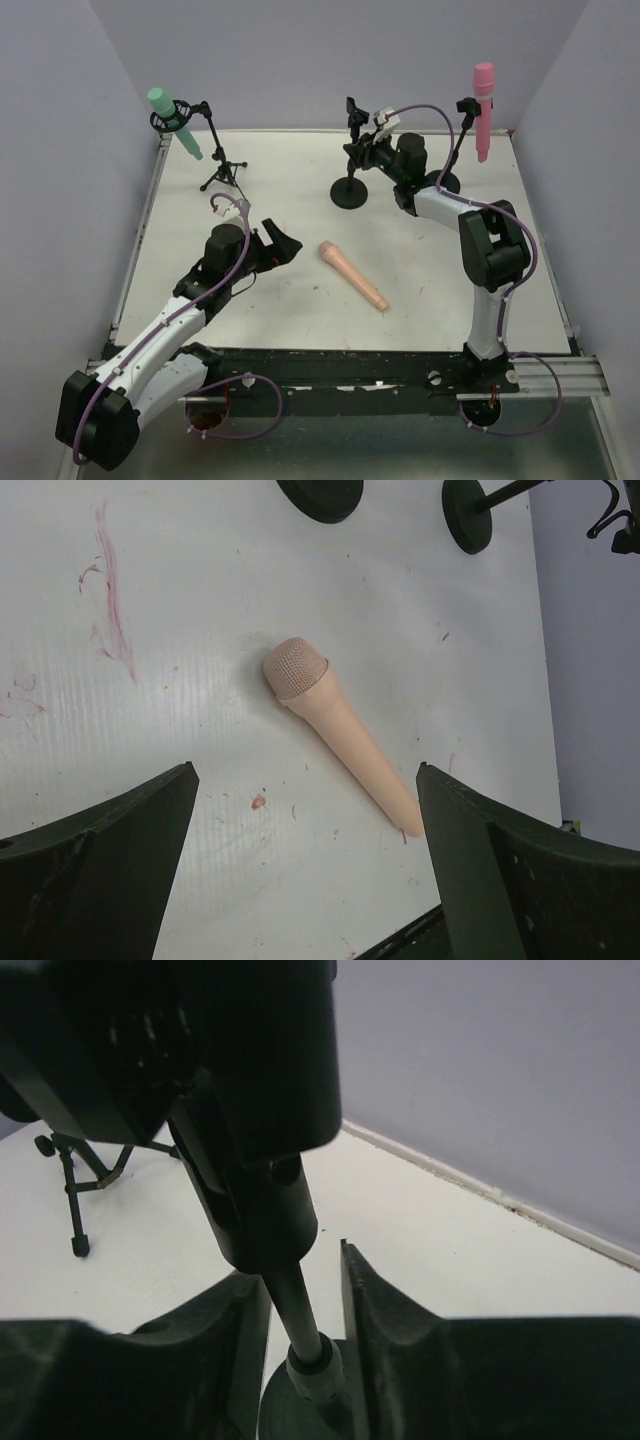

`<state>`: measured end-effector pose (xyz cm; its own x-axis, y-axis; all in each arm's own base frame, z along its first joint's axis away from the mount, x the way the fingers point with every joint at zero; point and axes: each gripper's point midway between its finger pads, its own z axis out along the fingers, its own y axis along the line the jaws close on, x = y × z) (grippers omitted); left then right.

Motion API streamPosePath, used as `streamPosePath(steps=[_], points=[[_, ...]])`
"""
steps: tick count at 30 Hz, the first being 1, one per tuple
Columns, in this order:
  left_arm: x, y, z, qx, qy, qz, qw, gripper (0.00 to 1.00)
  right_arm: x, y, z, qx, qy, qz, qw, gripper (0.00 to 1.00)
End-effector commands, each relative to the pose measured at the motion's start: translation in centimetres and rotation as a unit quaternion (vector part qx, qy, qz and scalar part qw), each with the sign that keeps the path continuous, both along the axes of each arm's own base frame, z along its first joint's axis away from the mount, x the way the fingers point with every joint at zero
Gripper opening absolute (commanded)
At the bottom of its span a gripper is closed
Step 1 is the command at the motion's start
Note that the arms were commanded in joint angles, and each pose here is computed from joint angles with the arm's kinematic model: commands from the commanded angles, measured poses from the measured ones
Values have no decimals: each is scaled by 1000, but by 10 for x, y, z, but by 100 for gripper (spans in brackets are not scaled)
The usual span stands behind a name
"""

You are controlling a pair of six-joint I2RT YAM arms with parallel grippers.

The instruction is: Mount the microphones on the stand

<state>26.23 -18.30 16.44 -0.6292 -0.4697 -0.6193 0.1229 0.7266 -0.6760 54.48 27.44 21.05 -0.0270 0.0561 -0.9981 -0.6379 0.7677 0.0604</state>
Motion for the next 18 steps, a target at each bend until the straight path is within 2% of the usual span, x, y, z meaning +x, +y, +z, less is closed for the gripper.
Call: streamPosePath(steps=[1, 5, 9, 13, 18], points=[[-1, -4, 10, -9, -2, -9, 1000, 98, 0, 8, 6, -14, -33, 28, 999, 26], [-7, -14, 13, -19, -21, -48, 998, 98, -21, 1, 15, -55, -47, 61, 996, 14], [-9, -25, 12, -40, -8, -70, 997, 99, -55, -14, 24, -84, -20, 143, 986, 7], [-11, -35, 16, -56, 8, -89, 994, 98, -109, -29, 27, -122, -23, 269, 955, 7], [-16, -45, 16, -68, 15, -100, 993, 98, -170, -31, 12, -133, -24, 352, 926, 8]])
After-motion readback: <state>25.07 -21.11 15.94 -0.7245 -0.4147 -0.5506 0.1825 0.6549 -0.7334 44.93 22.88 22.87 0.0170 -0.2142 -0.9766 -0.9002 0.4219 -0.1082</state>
